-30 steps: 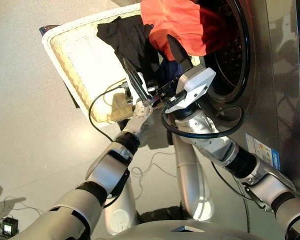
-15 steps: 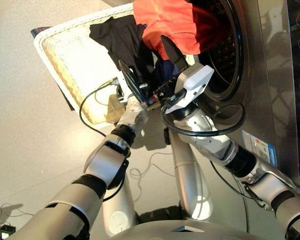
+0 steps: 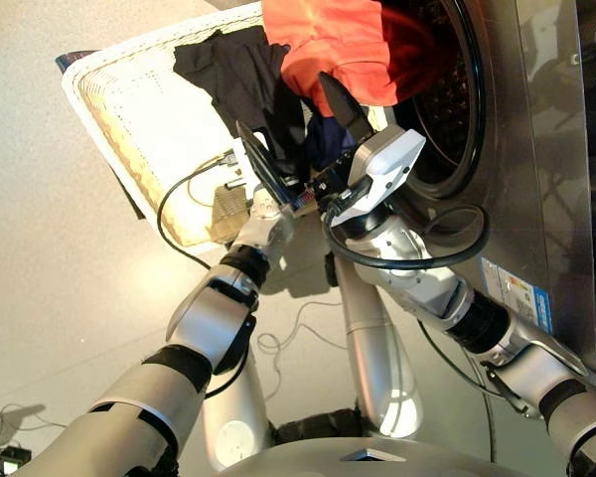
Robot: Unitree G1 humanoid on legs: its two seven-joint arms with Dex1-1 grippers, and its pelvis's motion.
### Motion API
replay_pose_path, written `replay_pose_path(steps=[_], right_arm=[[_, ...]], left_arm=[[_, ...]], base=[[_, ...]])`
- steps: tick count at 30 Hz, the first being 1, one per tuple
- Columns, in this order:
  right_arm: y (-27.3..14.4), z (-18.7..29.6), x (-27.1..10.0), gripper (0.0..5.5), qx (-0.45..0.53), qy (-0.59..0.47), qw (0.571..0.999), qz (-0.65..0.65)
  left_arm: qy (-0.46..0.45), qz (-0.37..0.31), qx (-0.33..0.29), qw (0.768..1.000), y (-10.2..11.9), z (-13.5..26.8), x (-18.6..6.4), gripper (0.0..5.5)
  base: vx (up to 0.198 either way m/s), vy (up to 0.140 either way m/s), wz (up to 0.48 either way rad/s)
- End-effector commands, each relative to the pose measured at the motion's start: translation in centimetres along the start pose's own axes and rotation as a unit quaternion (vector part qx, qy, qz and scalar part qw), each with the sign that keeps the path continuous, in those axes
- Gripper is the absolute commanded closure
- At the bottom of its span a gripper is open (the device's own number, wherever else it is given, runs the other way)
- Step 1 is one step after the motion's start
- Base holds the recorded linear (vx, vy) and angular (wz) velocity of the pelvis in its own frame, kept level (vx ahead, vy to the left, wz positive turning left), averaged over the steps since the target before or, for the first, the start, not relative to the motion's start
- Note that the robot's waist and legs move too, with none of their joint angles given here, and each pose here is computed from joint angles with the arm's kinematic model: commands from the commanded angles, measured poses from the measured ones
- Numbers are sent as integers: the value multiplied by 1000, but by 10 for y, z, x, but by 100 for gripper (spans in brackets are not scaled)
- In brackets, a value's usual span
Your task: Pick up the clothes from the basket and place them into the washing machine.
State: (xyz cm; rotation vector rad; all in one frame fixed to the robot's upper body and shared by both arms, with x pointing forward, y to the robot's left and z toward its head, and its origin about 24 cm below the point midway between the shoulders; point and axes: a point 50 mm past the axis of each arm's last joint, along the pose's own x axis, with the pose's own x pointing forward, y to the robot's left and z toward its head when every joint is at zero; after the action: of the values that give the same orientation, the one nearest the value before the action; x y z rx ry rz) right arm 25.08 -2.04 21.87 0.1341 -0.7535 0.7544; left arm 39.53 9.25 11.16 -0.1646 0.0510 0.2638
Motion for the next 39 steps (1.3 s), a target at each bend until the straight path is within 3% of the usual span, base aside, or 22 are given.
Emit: replay_pose_path(steps=[1, 5, 14, 27, 39], right_arm=[[7, 37, -1, 0, 18, -95, 995, 26], [1, 37, -3, 0, -13, -91, 995, 35], [-38, 33, -23, 0, -64, -65, 994, -60], [-74, 46, -47, 0, -116, -79, 978, -157], [-78, 43, -56, 0, -159, -46, 975, -149]], left_arm=[[-28, -1, 28, 999, -9, 5, -2, 550], [-66, -16, 50, 996, -8, 7, -7, 550], [-168, -63, 15, 984, 3, 16, -36, 550], [-346, -133, 15, 928, 47, 59, -91, 550], [-414, -189, -12, 890, 50, 86, -120, 550]], base=[[0, 0, 0], [0, 0, 0], [0, 0, 0], [0, 0, 0], [0, 0, 0]])
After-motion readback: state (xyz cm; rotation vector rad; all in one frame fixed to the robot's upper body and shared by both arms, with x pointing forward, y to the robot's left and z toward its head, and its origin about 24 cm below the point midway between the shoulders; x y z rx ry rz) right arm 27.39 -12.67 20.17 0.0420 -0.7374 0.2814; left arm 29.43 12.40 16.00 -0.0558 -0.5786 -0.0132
